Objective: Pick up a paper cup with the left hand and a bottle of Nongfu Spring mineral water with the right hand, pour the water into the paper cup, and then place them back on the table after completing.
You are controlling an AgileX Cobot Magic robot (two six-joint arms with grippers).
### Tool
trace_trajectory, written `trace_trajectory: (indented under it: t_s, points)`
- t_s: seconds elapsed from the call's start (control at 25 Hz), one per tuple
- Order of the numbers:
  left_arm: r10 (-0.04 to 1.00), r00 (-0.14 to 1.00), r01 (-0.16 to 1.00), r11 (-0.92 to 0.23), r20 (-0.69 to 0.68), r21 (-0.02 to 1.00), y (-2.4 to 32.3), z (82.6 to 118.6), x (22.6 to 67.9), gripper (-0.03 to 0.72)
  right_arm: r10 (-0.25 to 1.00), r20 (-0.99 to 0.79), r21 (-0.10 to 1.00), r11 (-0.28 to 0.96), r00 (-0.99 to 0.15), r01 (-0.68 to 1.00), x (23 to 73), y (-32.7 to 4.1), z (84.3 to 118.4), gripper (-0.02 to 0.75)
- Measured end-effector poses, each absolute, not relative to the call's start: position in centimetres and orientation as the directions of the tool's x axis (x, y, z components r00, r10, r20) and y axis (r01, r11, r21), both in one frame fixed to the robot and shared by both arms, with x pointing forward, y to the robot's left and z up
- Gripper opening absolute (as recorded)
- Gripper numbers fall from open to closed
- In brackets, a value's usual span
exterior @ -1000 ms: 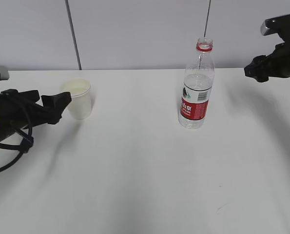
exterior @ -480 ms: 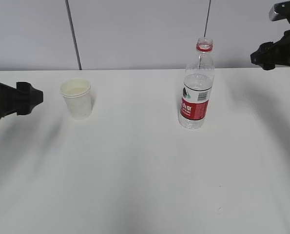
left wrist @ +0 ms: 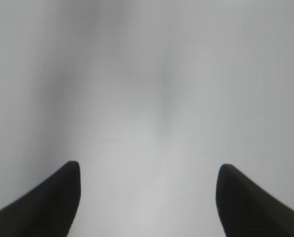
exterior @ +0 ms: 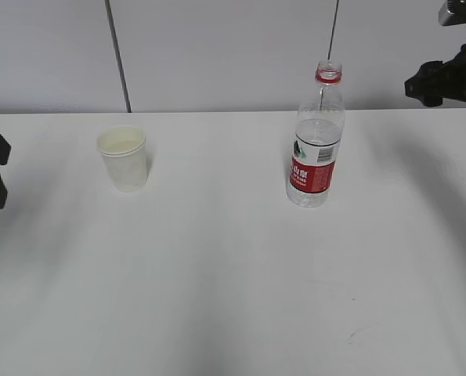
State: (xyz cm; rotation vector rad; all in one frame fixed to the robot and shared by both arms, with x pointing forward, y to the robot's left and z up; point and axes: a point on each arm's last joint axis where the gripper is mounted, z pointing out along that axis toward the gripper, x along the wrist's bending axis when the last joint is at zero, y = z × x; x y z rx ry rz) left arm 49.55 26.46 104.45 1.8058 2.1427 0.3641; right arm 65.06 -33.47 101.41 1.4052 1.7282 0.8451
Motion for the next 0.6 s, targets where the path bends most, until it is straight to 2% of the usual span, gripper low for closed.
trace_trajectory:
  t_s: [0.16,0.24,0.4,0.6]
  points:
    - [0.985,-0.171,0.954,0.170,-0.019,0.245,26.7,106.3,48.5,0.501,0.983,-0.134,0.851,0.178,-0.122,0.495,65.1,-33.5,101.4,0.501]
    - [0.987,-0.159,0.966,0.156,-0.001,0.207,26.7,107.0,48.3,0.483,0.985,-0.124,0.852,0.166,-0.117,0.496,65.1,-33.5,101.4,0.501]
    - [0.990,-0.138,0.969,0.136,-0.007,0.207,26.7,107.7,47.8,0.438,0.987,-0.116,0.853,0.157,-0.112,0.497,65.1,-33.5,101.4,0.501]
    - [0.993,-0.100,0.961,0.111,-0.055,0.253,26.6,109.3,46.5,0.426,0.988,-0.112,0.854,0.152,-0.110,0.498,65.1,-33.5,101.4,0.501]
